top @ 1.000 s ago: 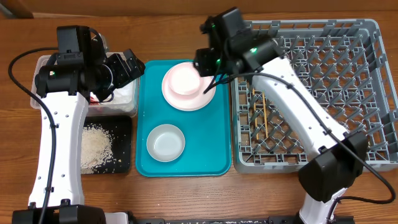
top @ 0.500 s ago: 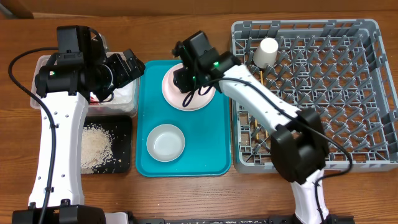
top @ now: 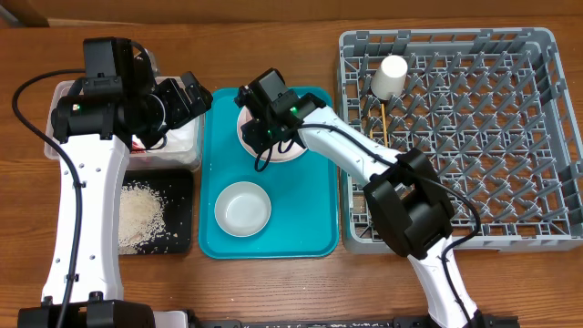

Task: Sort waste into correct bins and load items into the dishwasher
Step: 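Reach the right gripper to the pink bowl rim and grasp it, then lift the pink bowl into the rack and tilt it onto its side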

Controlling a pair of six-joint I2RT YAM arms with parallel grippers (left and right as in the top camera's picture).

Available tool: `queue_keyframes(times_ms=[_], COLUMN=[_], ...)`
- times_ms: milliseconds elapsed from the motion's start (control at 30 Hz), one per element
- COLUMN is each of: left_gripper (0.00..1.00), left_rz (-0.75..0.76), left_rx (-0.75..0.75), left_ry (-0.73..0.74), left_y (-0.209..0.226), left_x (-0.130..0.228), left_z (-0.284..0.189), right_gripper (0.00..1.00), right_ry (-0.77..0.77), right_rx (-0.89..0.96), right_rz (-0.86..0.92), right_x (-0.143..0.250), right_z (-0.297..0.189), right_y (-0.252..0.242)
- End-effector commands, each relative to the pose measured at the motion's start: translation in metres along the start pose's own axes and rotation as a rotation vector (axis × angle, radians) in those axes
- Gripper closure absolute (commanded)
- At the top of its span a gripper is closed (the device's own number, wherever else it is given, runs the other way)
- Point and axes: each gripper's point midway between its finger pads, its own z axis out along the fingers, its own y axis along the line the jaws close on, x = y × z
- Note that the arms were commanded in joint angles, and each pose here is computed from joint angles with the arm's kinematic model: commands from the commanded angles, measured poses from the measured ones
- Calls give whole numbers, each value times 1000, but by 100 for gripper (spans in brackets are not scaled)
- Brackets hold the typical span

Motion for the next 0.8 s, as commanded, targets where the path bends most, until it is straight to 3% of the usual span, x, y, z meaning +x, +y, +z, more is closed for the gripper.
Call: queue_keyframes(times_ms=[0,133,300,500,633,767], left_gripper=[0,0,0,0,0,0], left_rz=[17,17,17,17,17,17], left_rx=[26,26,25,26,26,26], left_ry=[-22,-22,-22,-22,-22,-22], left_y=[-8,-8,-8,-8,-8,-8], left_x=[-6,-6,-5,-6,-6,-6], left_z=[-8,-8,-8,-8,-8,-8], right_gripper=[62,74,75,85,96,96], right_ry=[-1,-1,18,40,3,-76], right_rx=[1,2,12,34,24,-20], right_rz=[-11,-9,-5,1,-7,-25], right_x=[1,1,5,11,-4,-33], right_z=[3,2,2,2,-9,-46], right_y=[0,0,-2,-6,-1,17])
